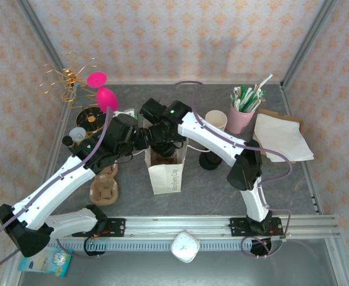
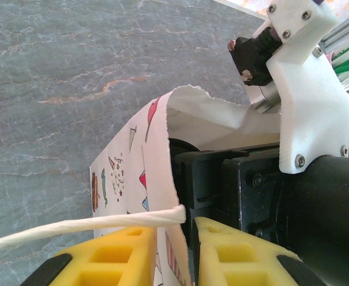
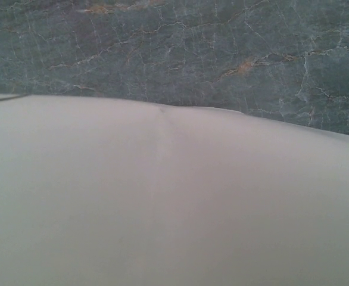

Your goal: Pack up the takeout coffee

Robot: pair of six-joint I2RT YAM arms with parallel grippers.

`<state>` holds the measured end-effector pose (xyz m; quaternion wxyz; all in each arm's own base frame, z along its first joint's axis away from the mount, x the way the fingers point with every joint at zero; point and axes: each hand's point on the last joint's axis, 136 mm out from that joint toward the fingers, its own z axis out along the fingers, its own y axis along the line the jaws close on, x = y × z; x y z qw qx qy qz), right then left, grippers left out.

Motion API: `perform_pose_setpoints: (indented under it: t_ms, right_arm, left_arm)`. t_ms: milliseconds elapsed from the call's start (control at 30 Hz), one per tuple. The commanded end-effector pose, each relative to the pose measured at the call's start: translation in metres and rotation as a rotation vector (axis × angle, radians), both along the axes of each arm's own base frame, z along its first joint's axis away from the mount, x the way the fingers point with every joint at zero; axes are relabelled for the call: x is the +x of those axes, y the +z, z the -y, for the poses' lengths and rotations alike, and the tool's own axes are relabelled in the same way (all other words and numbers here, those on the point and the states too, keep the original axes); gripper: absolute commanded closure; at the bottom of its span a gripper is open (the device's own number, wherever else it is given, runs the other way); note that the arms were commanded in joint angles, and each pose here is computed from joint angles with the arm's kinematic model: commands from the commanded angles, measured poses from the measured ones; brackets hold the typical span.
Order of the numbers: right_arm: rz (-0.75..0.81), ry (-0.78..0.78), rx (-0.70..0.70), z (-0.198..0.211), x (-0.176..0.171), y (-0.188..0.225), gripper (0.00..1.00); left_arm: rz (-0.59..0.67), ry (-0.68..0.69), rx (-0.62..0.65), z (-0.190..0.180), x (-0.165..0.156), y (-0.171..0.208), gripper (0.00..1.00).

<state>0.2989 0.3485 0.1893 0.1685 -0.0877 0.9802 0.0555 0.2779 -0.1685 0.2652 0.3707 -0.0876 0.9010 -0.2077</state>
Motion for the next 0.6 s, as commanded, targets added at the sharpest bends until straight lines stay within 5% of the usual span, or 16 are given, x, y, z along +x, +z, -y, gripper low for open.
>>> perform_pose_setpoints:
  t_ms: [0,567]
  right_arm:
    - [0.067,-0.009,0.02,0.001,0.005,0.024,0.14]
    - [0.09,0.014,0.087,-0.003,0.002,0.058,0.07]
  left_arm:
    - [0.01,0.022,0.014,-0.004,0.005,-0.002,0.75]
    - [0.012,0.04,0.028,-0.008,0.006,-0.003,0.75]
